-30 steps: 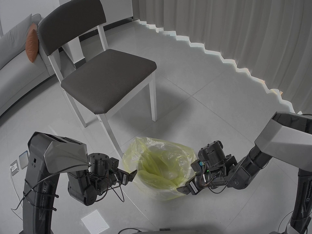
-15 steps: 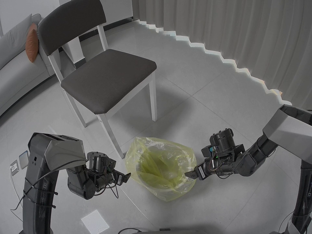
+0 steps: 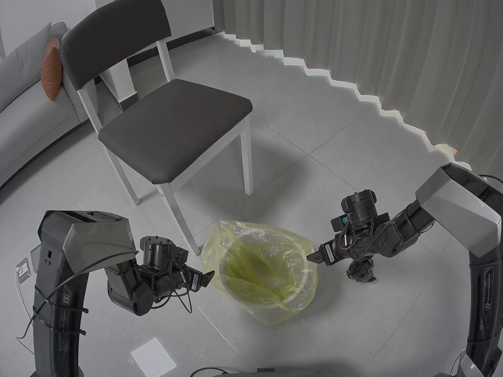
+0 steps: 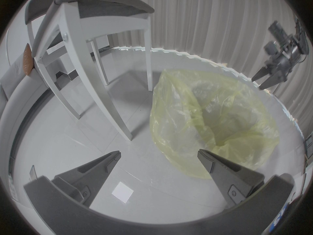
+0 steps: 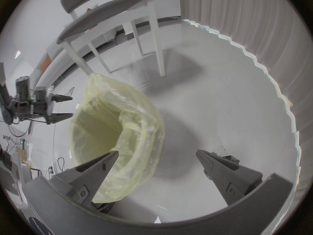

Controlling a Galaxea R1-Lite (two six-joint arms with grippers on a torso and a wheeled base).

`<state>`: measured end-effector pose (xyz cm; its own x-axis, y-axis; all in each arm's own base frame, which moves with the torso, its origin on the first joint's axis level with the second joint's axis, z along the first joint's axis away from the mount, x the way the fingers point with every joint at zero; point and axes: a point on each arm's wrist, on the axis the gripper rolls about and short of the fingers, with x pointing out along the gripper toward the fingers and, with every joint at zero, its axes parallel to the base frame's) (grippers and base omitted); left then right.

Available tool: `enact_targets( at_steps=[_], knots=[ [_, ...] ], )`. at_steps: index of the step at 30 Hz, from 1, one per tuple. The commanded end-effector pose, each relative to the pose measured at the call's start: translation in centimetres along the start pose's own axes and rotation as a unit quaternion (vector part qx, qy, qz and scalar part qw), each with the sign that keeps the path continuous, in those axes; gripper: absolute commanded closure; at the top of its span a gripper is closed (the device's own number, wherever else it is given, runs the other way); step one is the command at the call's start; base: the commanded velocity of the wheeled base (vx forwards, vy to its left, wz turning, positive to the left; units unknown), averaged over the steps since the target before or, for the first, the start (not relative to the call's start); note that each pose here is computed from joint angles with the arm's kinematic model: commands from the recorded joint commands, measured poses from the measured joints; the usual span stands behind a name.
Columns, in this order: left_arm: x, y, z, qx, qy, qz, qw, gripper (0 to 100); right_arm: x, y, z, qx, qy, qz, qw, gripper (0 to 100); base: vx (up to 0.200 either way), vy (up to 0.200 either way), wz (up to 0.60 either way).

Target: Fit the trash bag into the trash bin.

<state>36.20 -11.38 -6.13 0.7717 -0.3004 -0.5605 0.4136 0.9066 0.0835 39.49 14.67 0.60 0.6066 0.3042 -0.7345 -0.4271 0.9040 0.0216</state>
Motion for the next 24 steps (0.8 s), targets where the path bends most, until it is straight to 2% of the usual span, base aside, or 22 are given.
enact_targets(
  at_steps=[1,3,6,12,20,24],
  knots=[
    [-2.9,1.9,3.7,-0.035,-0.061,-0.007,0.9975,0,3.2,-2.5,0.0,0.018,0.025,-0.016,0.9994,0,0.000,0.000,0.00],
    [-2.5,2.4,5.1,-0.047,-0.083,-0.002,0.9954,0,3.9,-2.8,0.2,0.020,0.028,-0.018,0.9993,0,0.000,0.000,0.00],
    [-1.6,2.7,6.3,-0.051,-0.093,0.000,0.9944,0,5.2,-3.3,0.2,0.023,0.036,-0.022,0.9989,0,0.000,0.000,0.00],
    [1.5,2.5,7.1,-0.075,-0.113,0.007,0.9908,0,6.5,-3.4,0.1,0.023,0.049,-0.024,0.9983,0,0.000,0.000,0.00],
    [4.9,1.8,7.6,-0.069,-0.118,-0.001,0.9906,0,6.7,-3.4,0.4,0.018,0.043,-0.025,0.9986,0,0.000,0.000,0.00],
    [6.5,1.6,8.1,-0.068,-0.103,-0.006,0.9923,0,6.6,-3.2,0.4,0.016,0.044,-0.023,0.9986,0,0.000,0.000,0.00]
  ],
)
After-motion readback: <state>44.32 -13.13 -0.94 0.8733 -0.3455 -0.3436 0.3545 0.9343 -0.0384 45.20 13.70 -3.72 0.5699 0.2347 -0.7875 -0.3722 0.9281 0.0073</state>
